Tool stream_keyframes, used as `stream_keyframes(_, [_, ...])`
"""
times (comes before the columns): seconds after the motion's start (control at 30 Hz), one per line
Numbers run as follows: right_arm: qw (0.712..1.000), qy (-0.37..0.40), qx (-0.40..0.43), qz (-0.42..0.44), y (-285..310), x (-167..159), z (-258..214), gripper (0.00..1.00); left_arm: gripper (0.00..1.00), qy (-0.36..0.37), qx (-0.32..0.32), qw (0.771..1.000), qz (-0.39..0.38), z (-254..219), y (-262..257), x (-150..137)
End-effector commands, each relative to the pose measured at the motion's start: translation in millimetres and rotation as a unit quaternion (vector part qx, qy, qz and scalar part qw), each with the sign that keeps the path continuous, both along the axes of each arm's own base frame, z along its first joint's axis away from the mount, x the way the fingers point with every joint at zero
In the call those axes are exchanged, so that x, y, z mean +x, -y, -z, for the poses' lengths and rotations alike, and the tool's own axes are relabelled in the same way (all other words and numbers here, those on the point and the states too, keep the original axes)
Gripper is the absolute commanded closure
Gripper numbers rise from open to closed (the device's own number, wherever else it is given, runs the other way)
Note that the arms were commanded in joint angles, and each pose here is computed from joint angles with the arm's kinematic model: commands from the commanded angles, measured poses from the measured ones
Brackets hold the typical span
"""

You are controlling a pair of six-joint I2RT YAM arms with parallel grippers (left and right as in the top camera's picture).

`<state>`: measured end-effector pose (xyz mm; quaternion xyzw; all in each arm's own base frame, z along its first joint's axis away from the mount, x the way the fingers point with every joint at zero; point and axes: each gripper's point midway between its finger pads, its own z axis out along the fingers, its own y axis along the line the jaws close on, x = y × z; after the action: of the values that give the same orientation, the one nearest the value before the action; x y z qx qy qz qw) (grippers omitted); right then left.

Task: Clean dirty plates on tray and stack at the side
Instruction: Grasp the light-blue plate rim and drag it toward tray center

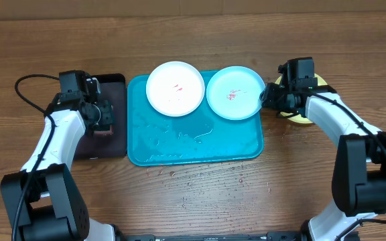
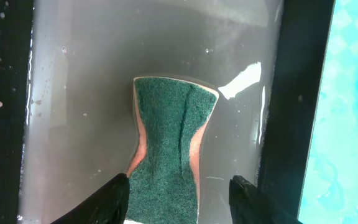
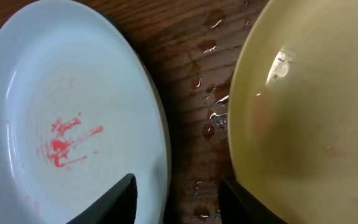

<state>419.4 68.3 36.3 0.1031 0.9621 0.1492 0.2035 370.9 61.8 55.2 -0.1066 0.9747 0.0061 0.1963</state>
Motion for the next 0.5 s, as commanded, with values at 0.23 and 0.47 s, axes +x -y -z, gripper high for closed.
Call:
stream_keyframes(0.23, [1.000, -0.017, 0.005, 0.016, -6.6, -3.3, 10.2, 0.69, 0.46, -0.006, -0.010, 1.000, -0.002, 4.0, 3.4, -2.1])
stream_keyframes(0.47, [0.999, -0.034, 0.004, 0.016, -5.8, -11.2, 14.3, 0.77, 0.46, -0.005, -0.010, 1.000, -0.002, 4.0, 3.4, -2.1])
